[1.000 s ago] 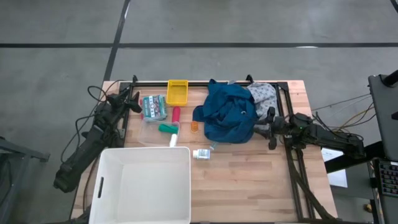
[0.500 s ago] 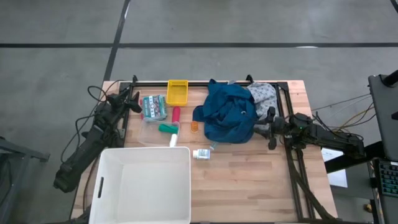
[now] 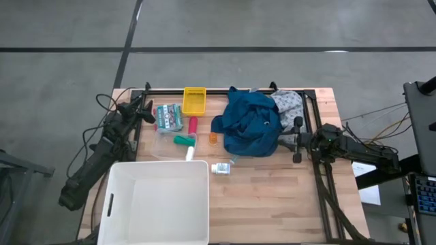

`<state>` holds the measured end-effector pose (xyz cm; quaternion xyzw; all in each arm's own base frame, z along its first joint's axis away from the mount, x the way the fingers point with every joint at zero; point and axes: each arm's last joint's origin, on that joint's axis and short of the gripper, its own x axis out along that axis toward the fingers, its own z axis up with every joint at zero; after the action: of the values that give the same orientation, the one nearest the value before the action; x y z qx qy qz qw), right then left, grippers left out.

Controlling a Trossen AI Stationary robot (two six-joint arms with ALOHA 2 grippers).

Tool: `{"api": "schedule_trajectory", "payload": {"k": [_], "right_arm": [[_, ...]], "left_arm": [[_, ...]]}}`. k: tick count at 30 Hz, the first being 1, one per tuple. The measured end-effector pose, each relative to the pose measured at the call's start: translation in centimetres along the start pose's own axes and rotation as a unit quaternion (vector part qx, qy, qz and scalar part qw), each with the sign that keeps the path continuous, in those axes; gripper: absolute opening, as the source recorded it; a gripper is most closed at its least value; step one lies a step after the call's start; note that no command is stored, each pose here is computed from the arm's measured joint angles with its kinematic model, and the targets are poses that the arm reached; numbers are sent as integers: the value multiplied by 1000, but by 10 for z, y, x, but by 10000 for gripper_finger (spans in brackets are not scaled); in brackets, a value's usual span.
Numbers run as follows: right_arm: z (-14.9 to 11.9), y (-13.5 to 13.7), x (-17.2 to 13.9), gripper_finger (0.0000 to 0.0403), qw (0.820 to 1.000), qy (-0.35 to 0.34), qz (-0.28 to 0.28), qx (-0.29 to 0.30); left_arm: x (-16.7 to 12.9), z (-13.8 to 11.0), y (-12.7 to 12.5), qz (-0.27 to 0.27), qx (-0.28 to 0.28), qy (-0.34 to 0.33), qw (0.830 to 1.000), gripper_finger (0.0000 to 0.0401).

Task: Pick & place medical supplies in basket/bin
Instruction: Put the red bandage into the transparent bin

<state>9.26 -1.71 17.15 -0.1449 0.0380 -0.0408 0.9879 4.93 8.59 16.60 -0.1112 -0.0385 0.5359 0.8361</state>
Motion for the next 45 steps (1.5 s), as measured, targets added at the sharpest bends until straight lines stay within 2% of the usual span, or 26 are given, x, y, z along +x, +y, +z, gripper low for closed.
{"api": "schedule_trajectory", "payload": {"k": [24,28,32,34,38,45], "right_arm": [[0,0,0,148,1000,0,0,-6],[0,0,0,148,1000,0,0,-6],[0,0,0,148,1000,1,0,-6],[0,0,0,148,1000,0,0,-6],[0,0,0,148,1000,0,0,-6],[0,0,0,148,1000,0,0,-6]], "left_arm": [[0,0,0,0,-6,0,1000,322],[0,-2,-4,-65,-64,23,996,322],[-5,12,-12,-161,-40,21,986,322],[-7,20,-15,-186,-19,15,982,322],[-13,37,-18,-190,11,5,982,322],[-17,53,-22,-174,8,75,982,322]]}}
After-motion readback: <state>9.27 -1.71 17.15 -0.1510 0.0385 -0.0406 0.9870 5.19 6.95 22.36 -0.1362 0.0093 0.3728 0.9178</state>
